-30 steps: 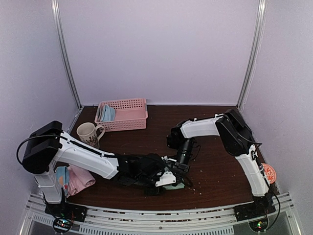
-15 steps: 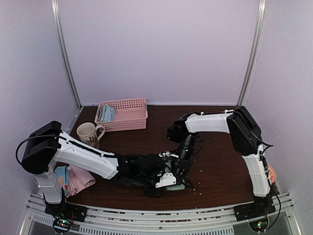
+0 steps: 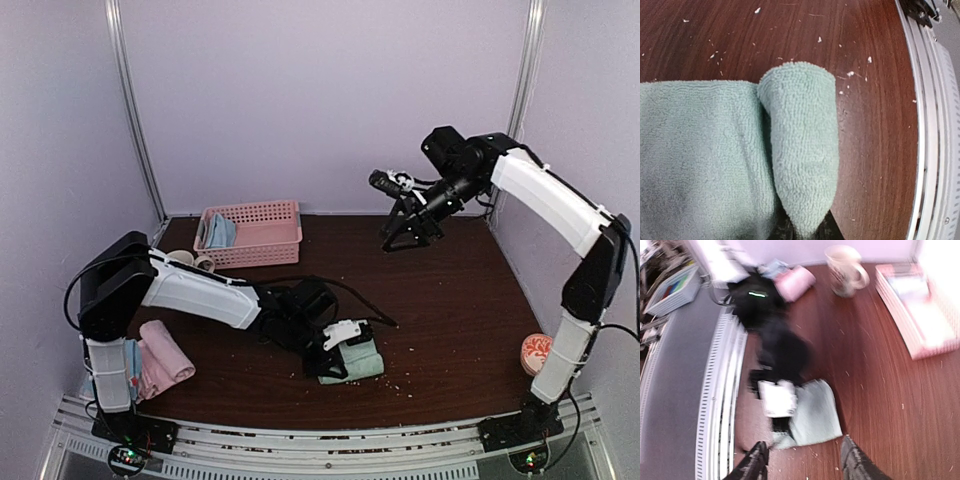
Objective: Roll the towels
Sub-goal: Roll the towel at the center of the board.
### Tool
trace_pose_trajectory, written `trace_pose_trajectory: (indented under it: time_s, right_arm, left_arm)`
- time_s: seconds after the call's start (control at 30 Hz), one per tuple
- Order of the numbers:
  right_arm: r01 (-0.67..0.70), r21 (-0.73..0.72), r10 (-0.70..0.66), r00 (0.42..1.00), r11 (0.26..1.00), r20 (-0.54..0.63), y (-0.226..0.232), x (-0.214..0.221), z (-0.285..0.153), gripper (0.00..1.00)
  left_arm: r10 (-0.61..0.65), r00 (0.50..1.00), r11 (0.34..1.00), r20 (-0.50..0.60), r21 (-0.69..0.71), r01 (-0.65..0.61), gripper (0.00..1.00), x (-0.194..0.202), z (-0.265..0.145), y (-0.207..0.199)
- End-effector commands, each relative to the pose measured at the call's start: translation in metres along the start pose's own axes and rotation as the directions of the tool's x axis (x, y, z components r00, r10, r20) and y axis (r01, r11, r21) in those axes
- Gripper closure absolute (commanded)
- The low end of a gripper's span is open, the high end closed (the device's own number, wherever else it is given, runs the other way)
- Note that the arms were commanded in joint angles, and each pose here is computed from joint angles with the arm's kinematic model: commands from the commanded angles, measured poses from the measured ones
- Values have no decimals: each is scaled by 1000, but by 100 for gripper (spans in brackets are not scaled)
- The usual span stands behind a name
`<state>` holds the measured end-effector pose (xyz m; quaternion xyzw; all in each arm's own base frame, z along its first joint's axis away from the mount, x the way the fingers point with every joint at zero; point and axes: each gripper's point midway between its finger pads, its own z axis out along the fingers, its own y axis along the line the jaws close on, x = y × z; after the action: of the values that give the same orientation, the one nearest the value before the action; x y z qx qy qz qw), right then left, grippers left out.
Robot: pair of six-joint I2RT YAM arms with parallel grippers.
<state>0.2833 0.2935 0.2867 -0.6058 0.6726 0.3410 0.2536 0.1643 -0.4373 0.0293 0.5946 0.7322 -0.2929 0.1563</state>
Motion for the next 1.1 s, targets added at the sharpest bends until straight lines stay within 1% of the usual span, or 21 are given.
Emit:
trace_pose_trajectory:
  time_s: [0.0, 0.03, 0.1, 0.17, 0.3, 0.37, 0.4, 0.47, 0.53, 0.6, 0.77, 0.87, 1.0, 1.07]
  right_arm:
    - [208, -150, -192, 974, 966, 117, 78, -12, -12, 46]
    - [240, -171, -225, 969, 956, 102, 94, -11, -10, 45]
    - [269, -188, -268, 963, 945, 35, 115, -6, 4, 45]
    - [297, -145, -308, 949, 944, -62, 116, 7, 28, 45]
    - [314, -66, -320, 916, 947, -241, 106, 56, 76, 51]
    - [339, -100, -353, 886, 936, -299, 110, 83, 96, 51]
    - [345, -95, -357, 876, 934, -325, 109, 96, 106, 52]
    - [367, -29, -350, 856, 930, -382, 96, 116, 127, 52]
    - [401, 60, -342, 843, 914, -415, 82, 128, 145, 50]
    - [398, 102, -327, 852, 911, -408, 79, 135, 157, 47]
    - [410, 187, -313, 863, 893, -397, 65, 141, 174, 47]
    - [428, 207, -317, 853, 880, -416, 58, 149, 181, 47]
    - [443, 183, -325, 831, 878, -452, 54, 165, 192, 48]
    - [442, 155, -328, 821, 883, -467, 55, 175, 198, 52]
  left_arm:
    - [-247, 961, 941, -121, 206, 268, 96, 36, 15, 1]
    - [-291, 948, 917, -126, 246, 314, 96, 38, 15, 3]
    - [-380, 910, 859, -167, 300, 414, 96, 50, 18, 7]
    - [-417, 890, 829, -184, 325, 456, 95, 53, 22, 9]
    - [-428, 889, 822, -166, 338, 459, 94, 48, 24, 11]
    - [-436, 885, 822, -163, 328, 466, 93, 47, 25, 14]
    - [-444, 881, 819, -165, 322, 474, 93, 48, 26, 16]
    - [-456, 873, 814, -173, 316, 488, 93, 52, 28, 19]
    - [-465, 866, 808, -183, 311, 500, 92, 56, 31, 20]
    - [-469, 862, 803, -192, 313, 507, 92, 59, 32, 19]
    - [-467, 864, 804, -190, 316, 504, 91, 58, 31, 19]
    - [-464, 865, 806, -189, 315, 501, 90, 57, 31, 19]
    - [-468, 863, 803, -190, 316, 505, 89, 58, 32, 21]
    - [-466, 864, 804, -189, 317, 503, 88, 58, 32, 21]
